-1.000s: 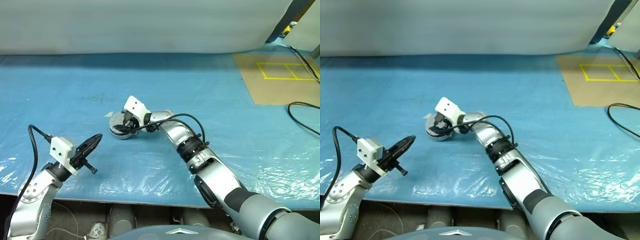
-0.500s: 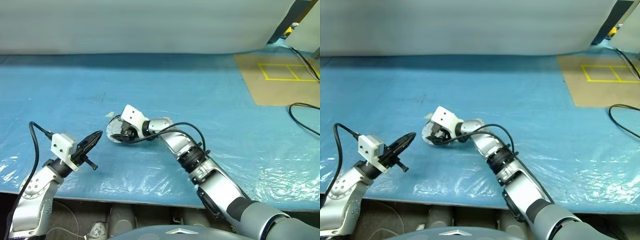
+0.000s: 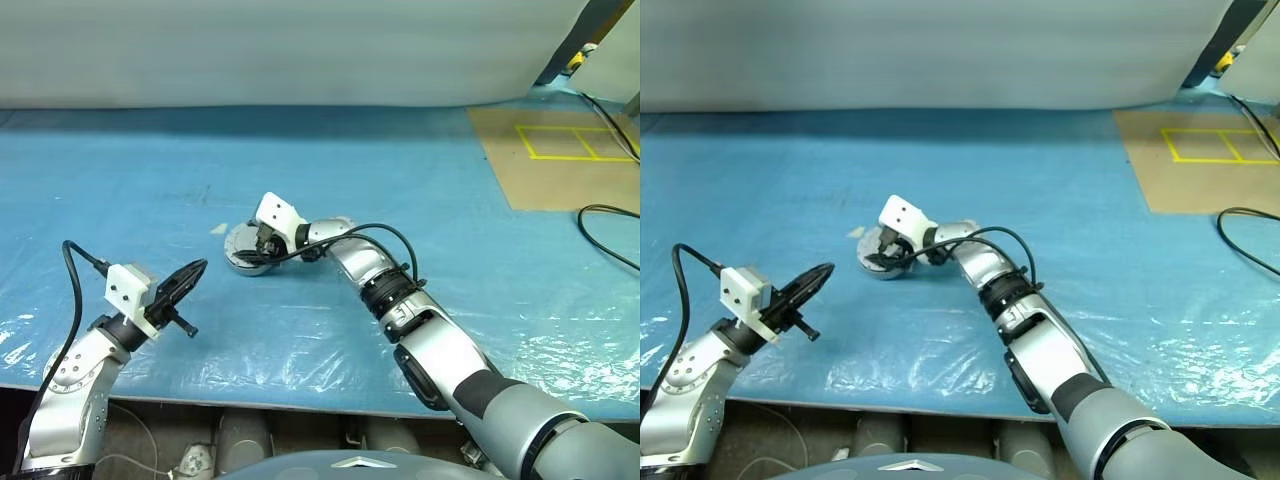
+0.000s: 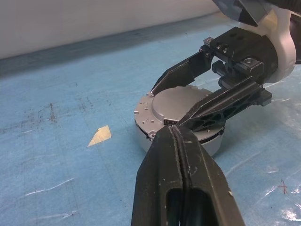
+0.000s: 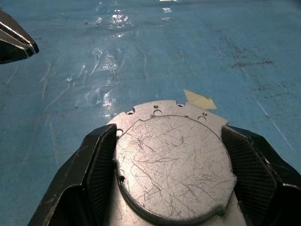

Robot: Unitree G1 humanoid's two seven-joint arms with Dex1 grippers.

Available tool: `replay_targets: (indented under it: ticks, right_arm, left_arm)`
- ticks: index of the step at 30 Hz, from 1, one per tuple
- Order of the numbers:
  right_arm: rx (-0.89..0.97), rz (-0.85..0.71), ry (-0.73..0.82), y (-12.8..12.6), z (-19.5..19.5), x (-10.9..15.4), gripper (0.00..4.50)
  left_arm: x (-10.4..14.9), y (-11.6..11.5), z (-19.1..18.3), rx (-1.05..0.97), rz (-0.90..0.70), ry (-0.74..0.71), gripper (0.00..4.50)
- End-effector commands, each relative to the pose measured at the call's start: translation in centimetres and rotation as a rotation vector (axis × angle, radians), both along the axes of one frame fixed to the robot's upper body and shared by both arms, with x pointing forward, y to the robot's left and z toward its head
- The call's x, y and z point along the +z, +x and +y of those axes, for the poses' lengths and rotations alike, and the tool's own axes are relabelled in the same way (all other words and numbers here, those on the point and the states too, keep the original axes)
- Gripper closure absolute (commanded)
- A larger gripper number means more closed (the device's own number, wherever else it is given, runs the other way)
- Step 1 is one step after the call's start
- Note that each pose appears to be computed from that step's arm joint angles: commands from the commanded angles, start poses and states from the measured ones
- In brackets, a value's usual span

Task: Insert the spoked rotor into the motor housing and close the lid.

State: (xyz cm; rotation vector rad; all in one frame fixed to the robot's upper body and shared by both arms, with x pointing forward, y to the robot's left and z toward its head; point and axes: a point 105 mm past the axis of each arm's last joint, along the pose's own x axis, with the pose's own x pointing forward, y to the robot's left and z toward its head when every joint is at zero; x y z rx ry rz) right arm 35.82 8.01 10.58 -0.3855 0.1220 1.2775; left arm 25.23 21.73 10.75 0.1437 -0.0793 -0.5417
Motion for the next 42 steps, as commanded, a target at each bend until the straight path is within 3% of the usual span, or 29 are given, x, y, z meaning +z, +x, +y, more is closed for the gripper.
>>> replay_targets:
  ticks: [1, 9, 24, 42]
  right_arm:
    - [0.014, -0.013, 0.057, -0.4, 1.1, 1.1, 1.33]
    - [0.007, -0.072, -0.014, -0.2, 0.1, -0.6, 1.33]
    - [-0.023, 0.038, 0.006, -0.1, -0.7, -2.9, 1.33]
    - [-0.040, 0.045, 0.041, 0.0, -0.8, -3.4, 1.33]
  left_arm:
    - [0.3, -0.3, 0.1, 0.004, -0.023, 0.004, 4.50]
    - [0.6, -0.2, -0.1, 0.004, -0.029, 0.007, 4.50]
    - [0.7, 0.0, -1.1, -0.014, -0.026, -0.006, 4.50]
    - [0.8, 0.4, -1.6, -0.038, -0.025, -0.004, 4.50]
